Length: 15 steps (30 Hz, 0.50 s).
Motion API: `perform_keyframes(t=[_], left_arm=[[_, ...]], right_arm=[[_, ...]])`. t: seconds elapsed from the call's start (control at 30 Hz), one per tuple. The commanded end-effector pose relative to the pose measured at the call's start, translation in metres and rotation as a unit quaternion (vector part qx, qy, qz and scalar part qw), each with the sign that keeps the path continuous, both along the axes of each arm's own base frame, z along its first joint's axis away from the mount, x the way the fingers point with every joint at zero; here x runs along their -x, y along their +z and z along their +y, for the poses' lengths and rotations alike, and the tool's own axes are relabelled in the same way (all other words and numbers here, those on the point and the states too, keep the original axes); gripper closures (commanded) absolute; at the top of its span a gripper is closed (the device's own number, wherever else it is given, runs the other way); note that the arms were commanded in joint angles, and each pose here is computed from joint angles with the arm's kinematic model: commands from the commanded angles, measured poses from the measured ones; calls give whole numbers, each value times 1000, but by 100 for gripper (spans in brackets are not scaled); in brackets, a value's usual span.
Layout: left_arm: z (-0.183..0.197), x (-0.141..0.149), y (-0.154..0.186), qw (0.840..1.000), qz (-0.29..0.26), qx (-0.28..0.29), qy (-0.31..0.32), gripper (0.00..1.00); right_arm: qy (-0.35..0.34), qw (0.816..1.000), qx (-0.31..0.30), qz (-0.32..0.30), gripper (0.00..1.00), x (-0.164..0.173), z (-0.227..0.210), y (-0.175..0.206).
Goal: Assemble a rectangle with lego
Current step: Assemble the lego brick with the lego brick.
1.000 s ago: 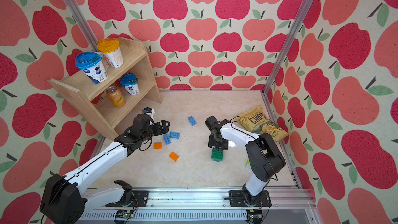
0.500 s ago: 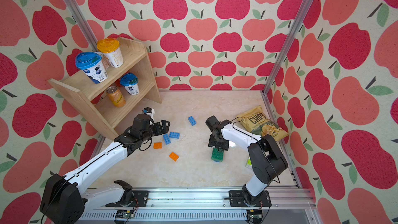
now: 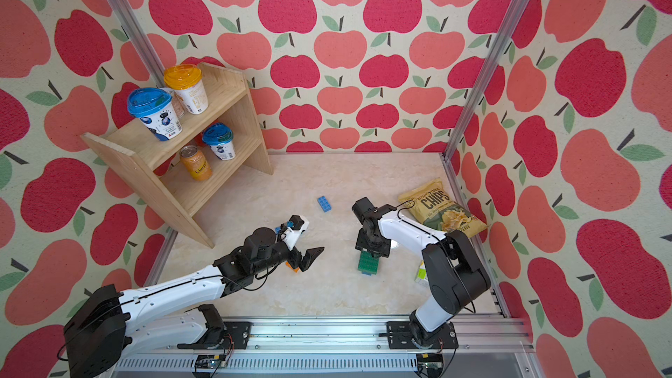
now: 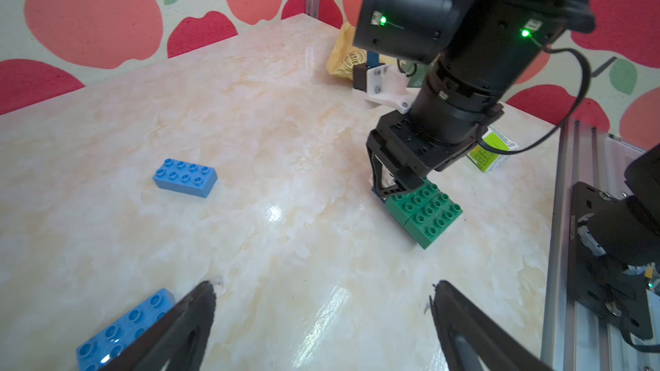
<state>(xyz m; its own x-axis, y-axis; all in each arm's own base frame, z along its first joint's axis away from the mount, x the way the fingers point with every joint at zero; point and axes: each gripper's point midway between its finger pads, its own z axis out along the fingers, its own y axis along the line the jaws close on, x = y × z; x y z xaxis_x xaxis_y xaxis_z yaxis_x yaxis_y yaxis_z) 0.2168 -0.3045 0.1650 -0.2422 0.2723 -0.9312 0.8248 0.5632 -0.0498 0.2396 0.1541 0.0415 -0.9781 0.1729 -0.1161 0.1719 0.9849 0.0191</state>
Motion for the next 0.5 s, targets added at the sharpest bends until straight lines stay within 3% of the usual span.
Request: perform_keyframes(t=[0.0, 0.47], left_arm=[[-25, 13, -4, 996, -68, -7, -49, 3], [-99, 39, -77, 991, -48, -57, -108, 3]], right_arm=[[-10, 1000, -6, 4, 49, 5, -3, 1], [-16, 1000, -11, 12, 49, 6, -1, -7]])
